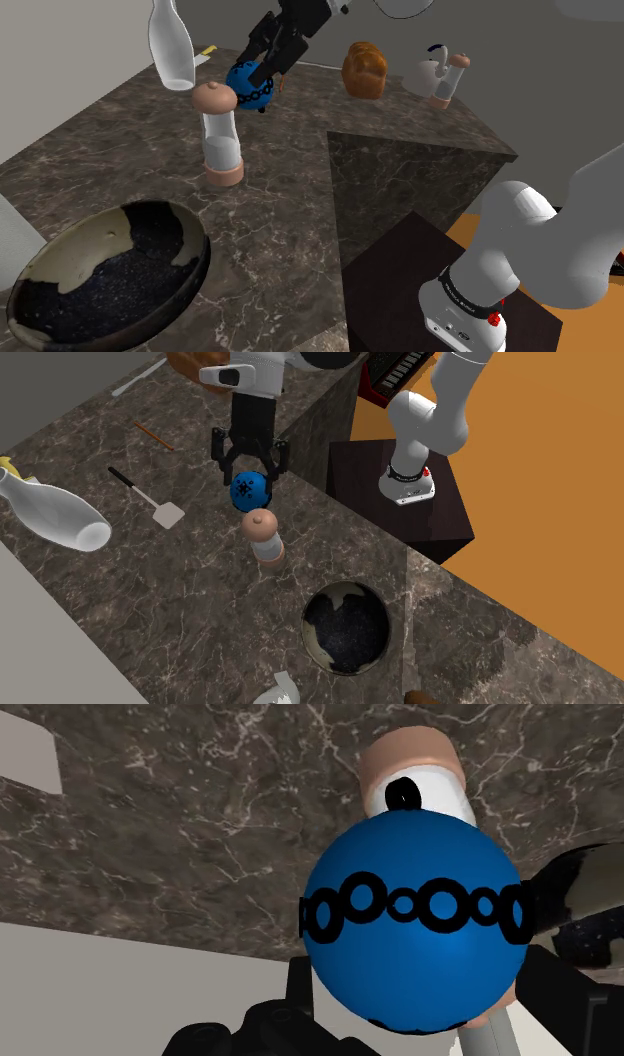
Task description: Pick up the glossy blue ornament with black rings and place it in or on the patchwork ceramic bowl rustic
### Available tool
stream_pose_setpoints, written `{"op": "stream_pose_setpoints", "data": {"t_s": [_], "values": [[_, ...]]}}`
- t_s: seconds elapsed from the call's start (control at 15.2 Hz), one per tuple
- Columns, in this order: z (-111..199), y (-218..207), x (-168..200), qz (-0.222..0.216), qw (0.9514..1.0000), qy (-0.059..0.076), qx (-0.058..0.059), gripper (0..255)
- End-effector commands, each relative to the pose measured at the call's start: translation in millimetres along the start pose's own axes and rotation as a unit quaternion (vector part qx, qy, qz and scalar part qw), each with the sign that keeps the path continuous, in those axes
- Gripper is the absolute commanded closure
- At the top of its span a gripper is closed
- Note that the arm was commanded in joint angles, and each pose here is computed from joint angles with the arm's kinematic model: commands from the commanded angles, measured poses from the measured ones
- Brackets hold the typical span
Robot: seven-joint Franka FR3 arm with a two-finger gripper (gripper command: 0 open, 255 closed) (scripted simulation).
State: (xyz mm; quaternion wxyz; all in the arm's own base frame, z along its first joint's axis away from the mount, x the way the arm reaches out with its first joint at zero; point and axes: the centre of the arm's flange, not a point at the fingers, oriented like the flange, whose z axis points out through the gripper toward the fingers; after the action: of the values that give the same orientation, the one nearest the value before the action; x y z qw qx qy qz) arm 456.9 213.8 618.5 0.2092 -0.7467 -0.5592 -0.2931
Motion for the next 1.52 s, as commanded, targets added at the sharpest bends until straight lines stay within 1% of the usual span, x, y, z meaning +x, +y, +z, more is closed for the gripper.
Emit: {"op": "stream_pose_setpoints", "data": {"t_s": [0.0,1.32,1.45], "values": [[11.7,-25.1,13.5,0.0,1.0,0.0,-0.001,255],[121.3,-239.0,122.7,0.0,1.0,0.0,-0.001,255],[129.1,-239.1,115.6,0.0,1.0,0.0,-0.001,255]]}}
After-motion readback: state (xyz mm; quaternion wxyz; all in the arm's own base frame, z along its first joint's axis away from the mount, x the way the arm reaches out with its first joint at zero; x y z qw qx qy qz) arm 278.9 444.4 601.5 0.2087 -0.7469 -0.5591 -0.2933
